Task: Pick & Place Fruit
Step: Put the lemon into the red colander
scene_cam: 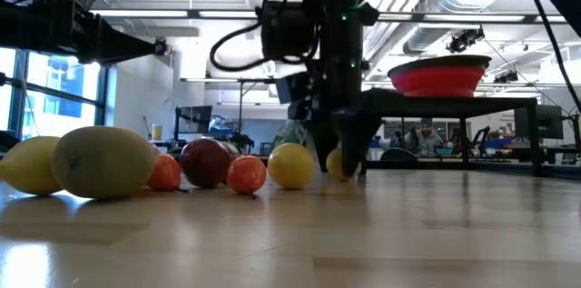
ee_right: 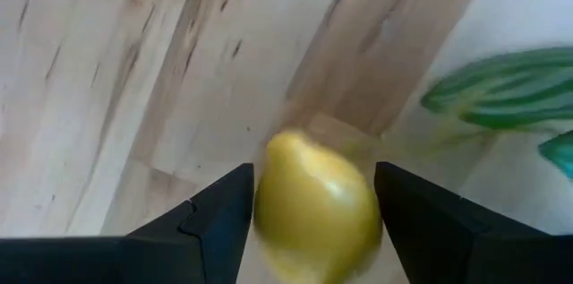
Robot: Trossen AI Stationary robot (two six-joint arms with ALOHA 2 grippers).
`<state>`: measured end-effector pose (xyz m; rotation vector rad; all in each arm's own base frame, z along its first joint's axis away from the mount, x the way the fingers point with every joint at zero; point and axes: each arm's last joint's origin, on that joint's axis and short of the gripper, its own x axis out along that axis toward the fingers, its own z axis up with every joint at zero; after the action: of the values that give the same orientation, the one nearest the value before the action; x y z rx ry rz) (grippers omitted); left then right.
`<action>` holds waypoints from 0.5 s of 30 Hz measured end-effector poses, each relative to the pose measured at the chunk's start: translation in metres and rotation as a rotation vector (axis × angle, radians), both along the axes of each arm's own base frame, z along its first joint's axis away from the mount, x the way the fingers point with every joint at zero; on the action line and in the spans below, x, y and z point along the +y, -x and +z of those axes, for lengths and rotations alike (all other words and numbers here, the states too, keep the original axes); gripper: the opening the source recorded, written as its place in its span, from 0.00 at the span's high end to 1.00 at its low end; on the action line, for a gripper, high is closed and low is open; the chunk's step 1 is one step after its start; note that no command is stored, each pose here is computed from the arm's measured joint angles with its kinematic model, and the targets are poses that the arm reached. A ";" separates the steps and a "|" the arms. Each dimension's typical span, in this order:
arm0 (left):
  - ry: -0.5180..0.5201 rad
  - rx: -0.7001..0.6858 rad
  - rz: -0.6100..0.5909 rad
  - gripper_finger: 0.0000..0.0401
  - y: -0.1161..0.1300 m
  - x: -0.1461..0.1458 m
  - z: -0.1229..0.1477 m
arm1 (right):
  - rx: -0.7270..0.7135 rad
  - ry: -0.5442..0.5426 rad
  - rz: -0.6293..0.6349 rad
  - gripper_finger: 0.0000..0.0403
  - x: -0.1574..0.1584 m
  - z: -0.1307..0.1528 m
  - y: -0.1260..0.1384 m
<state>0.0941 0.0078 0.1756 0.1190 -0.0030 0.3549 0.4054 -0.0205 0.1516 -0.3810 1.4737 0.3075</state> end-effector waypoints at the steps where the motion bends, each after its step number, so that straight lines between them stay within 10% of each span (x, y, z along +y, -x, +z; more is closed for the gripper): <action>1: 0.000 0.000 0.000 0.92 0.000 0.000 0.000 | 0.002 0.000 0.000 0.44 0.000 -0.002 -0.001; 15: 0.000 0.000 0.000 0.92 0.000 0.000 0.000 | 0.019 0.034 -0.012 0.45 -0.004 -0.003 0.001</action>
<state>0.0941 0.0078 0.1756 0.1190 -0.0031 0.3547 0.4046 -0.0241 0.1490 -0.3969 1.5007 0.2772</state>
